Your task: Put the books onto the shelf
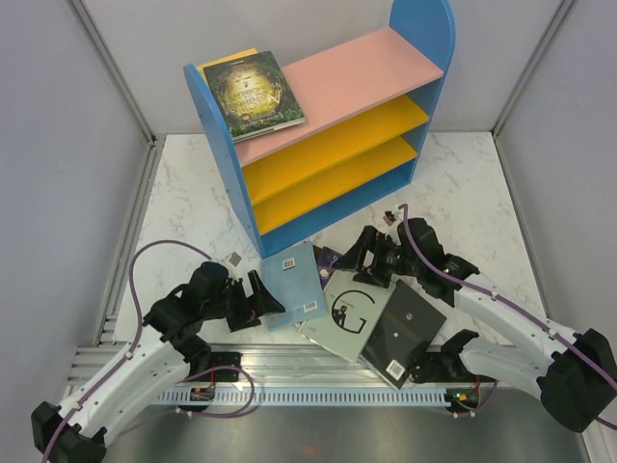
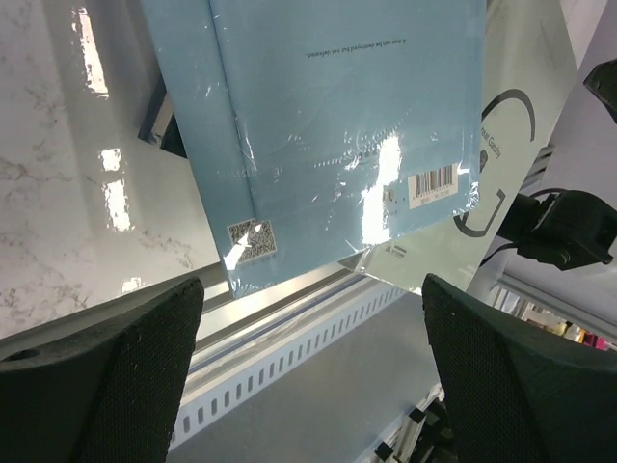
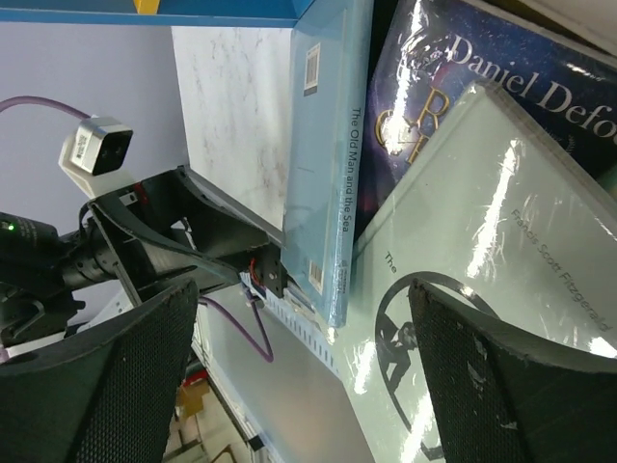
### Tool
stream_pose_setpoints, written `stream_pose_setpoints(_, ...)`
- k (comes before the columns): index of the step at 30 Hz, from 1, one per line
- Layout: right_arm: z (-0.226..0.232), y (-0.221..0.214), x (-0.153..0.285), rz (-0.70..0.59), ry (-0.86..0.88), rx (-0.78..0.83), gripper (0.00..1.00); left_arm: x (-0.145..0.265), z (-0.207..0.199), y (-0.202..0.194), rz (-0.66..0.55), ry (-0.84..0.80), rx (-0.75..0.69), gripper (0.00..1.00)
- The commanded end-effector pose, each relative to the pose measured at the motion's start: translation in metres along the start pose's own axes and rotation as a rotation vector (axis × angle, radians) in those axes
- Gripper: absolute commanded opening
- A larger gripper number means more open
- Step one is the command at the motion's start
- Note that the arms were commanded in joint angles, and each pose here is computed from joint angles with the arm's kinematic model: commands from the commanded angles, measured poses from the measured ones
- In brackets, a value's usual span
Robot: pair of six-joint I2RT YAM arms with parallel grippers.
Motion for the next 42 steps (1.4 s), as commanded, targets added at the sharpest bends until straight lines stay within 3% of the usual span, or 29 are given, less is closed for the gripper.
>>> stream_pose_setpoints(1,0.024,0.009,-0.007,-0.070,0.113,0.011,0.92,-0.009,-0.016,0.002,0.009,-0.114,0.023,0.95)
stream_pose_setpoints(19,-0.001,-0.062,-0.074,0.140,0.040,0.031,0.92,-0.021,-0.011,-0.003,0.016,-0.181,0.062,0.93)
stream_pose_setpoints(24,0.000,-0.077,-0.089,0.179,0.053,0.013,0.88,-0.022,-0.014,-0.007,0.030,-0.236,0.088,0.93)
stream_pose_setpoints(26,0.000,-0.087,-0.093,0.203,0.048,0.005,0.83,-0.023,-0.016,-0.008,0.037,-0.254,0.086,0.93)
stream_pose_setpoints(29,-0.001,-0.092,-0.092,0.199,0.039,0.004,0.69,-0.022,-0.018,-0.008,0.044,-0.257,0.081,0.93)
stream_pose_setpoints(30,-0.004,-0.092,-0.090,0.194,0.024,-0.001,0.59,-0.022,-0.018,-0.008,0.045,-0.259,0.079,0.92)
stream_pose_setpoints(33,-0.011,-0.085,-0.081,0.144,-0.026,-0.001,0.42,-0.021,-0.020,-0.009,0.053,-0.267,0.076,0.92)
stream_pose_setpoints(36,-0.007,-0.082,-0.072,0.113,-0.009,-0.010,0.32,-0.019,-0.023,-0.010,0.058,-0.287,0.072,0.92)
stream_pose_setpoints(40,0.004,-0.073,-0.062,0.069,0.012,-0.005,0.00,-0.011,-0.031,-0.012,0.067,-0.325,0.057,0.90)
stream_pose_setpoints(42,0.013,-0.066,-0.049,0.039,0.020,0.016,0.00,-0.003,-0.036,-0.012,0.065,-0.327,0.044,0.89)
Point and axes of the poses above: each gripper's point midway between its finger pads, its own x axis back along the fingers, its own z axis along the line the jaws close on, y = z × x, the point moved 2 cm from there along x, back along the fingers, and after that the axes turned 5 degrees about x, right-handed, at the moved point
